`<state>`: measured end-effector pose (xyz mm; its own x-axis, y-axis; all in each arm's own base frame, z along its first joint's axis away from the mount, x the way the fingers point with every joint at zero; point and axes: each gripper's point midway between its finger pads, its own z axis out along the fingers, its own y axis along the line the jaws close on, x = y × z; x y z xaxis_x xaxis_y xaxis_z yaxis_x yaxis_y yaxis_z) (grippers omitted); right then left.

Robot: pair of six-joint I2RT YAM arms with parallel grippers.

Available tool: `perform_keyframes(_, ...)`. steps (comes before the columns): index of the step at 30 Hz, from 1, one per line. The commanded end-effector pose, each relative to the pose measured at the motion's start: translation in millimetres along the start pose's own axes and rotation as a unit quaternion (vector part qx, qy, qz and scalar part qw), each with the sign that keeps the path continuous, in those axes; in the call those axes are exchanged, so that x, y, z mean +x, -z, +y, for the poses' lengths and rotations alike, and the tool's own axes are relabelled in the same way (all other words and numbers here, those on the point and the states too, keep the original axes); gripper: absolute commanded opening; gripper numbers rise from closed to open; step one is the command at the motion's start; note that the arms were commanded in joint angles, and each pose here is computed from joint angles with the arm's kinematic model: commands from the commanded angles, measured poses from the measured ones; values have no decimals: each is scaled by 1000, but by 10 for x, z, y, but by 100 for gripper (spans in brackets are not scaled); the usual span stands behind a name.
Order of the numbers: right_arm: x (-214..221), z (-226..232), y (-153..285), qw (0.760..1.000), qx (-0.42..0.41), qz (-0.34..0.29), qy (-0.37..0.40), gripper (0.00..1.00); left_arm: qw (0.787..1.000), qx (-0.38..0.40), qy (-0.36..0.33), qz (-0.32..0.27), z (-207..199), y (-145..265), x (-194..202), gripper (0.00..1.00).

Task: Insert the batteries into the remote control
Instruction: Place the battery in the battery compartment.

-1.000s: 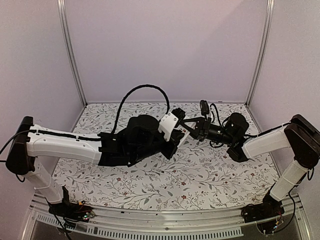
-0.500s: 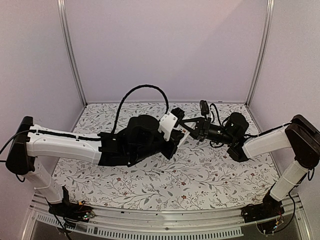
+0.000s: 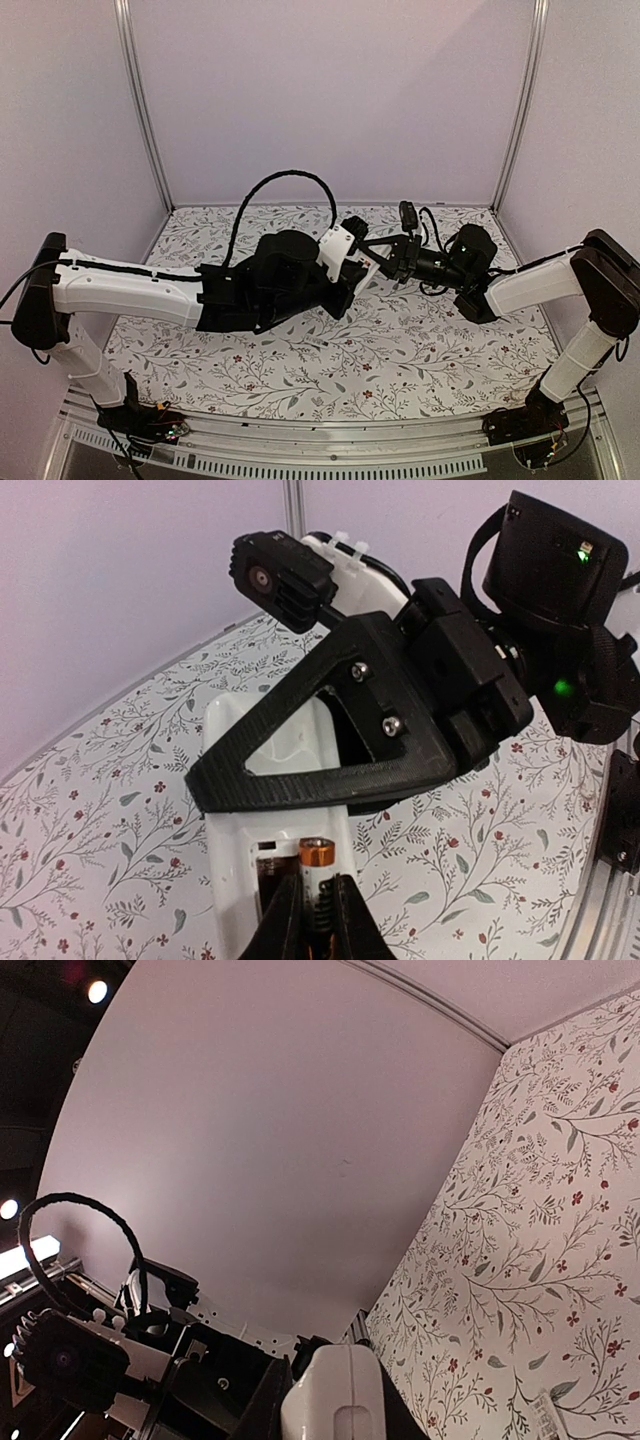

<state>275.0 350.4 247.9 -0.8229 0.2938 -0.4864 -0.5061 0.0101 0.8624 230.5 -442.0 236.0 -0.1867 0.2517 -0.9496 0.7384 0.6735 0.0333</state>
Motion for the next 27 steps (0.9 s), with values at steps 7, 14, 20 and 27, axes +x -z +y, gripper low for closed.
perform_keyframes(7,-188,392,-6,998,-50,-17,39,0,999,-21,-4,40,159,22,183,18)
perform_keyframes(14,-168,343,-12,998,-43,-13,36,0,999,-19,-1,36,164,49,124,21)
perform_keyframes(20,-120,262,-9,999,-31,-5,40,0,1000,-8,7,18,147,135,-32,43)
perform_keyframes(27,-93,183,-6,999,-19,-3,43,0,1000,4,21,-2,143,254,-248,56)
